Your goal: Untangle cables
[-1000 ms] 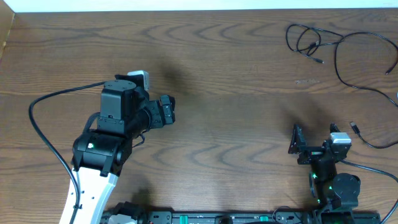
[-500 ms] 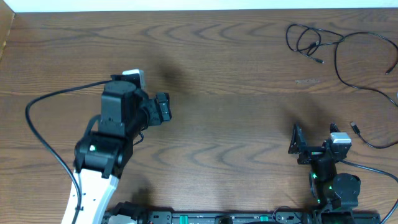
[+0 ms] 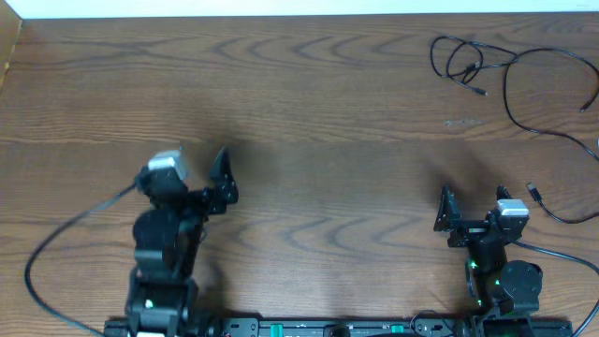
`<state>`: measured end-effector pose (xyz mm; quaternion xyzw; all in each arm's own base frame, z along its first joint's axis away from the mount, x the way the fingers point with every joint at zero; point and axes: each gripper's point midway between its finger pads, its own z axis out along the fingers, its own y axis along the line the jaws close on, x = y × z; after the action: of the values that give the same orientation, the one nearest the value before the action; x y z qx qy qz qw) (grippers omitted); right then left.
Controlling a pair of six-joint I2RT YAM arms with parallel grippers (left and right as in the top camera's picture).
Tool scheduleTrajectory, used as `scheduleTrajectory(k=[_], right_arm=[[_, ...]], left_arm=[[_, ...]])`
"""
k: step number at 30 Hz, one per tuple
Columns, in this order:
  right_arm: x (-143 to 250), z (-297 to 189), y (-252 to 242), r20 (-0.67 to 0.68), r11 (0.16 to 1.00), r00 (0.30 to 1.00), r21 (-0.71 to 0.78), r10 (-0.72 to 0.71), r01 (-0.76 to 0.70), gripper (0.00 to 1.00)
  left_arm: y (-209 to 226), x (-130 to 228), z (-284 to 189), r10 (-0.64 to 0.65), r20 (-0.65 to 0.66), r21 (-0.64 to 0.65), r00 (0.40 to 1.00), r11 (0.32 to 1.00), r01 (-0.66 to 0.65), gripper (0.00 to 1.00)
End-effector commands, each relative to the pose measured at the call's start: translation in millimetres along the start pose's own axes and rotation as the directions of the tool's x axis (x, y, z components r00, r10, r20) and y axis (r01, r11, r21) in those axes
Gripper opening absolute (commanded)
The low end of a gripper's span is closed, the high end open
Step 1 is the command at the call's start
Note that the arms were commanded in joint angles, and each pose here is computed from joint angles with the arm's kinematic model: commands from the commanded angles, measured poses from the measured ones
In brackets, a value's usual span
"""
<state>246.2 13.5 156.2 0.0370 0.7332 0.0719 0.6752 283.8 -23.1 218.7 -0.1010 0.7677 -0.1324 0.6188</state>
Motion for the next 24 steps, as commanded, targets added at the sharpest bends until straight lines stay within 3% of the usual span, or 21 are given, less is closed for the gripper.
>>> scheduleTrajectory(k=[1,6,11,24], right_arm=[[0.1,-0.4,1.8,0.002,1.000,1.000,-0.007,-0.001,0.001,0.99],[0.1,-0.4,1.8,0.002,1.000,1.000,-0.007,-0.001,0.001,0.99],[0.1,-0.4,1.8,0.002,1.000,1.000,-0.007,-0.001,0.001,0.99],[0.1,-0.4,1.8,0.002,1.000,1.000,-0.007,-0.001,0.001,0.99]], left_arm=[[12.5,9.1,-6.5,0.041,0.076,-0.013,0.996,0.999,-0.040,0.93],[24.6,12.9,-15.6,0.063,0.211,-0.017,0.975,0.998,-0.060,0.93],[38.1,22.8,-21.4,0.110,0.259,-0.054,0.959,0.994,-0.099,0.94],[51.3,51.5,-27.9,0.183,0.158,-0.107,0.970,0.980,-0.168,0.94]])
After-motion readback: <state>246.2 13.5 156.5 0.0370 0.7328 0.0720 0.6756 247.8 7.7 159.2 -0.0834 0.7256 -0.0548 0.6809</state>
